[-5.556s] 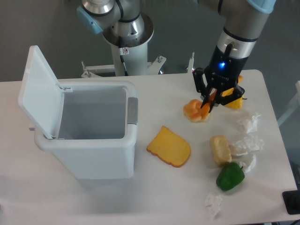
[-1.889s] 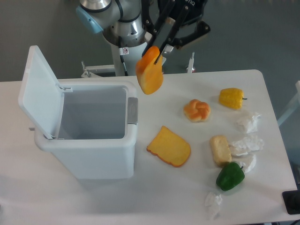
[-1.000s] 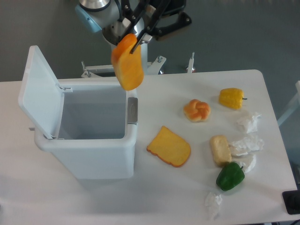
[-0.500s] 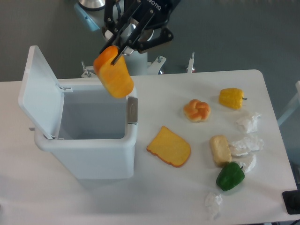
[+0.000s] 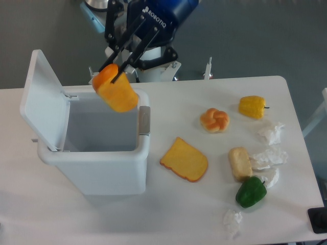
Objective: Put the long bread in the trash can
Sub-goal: 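Carry the held orange bread over to the open trash can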
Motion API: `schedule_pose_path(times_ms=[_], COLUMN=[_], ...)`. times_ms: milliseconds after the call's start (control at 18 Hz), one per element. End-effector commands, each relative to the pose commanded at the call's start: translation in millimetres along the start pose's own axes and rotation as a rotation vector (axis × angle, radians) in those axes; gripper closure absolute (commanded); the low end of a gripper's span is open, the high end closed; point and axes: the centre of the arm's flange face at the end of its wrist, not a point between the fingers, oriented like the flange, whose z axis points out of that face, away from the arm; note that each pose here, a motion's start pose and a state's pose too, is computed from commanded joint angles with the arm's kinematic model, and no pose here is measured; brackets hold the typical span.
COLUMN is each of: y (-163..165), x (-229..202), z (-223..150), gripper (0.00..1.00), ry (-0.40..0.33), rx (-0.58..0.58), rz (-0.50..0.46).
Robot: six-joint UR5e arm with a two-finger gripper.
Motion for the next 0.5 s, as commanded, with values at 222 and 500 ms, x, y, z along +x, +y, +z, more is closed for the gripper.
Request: schedule_pose_path(times_ms=[222, 500], y=[4, 9], x=[-3, -8], z=[14, 30], gripper=[0.74, 0.74], ry=[0.017, 0.04], rx=[-0.012, -0.028], rz=[0.001, -0.006])
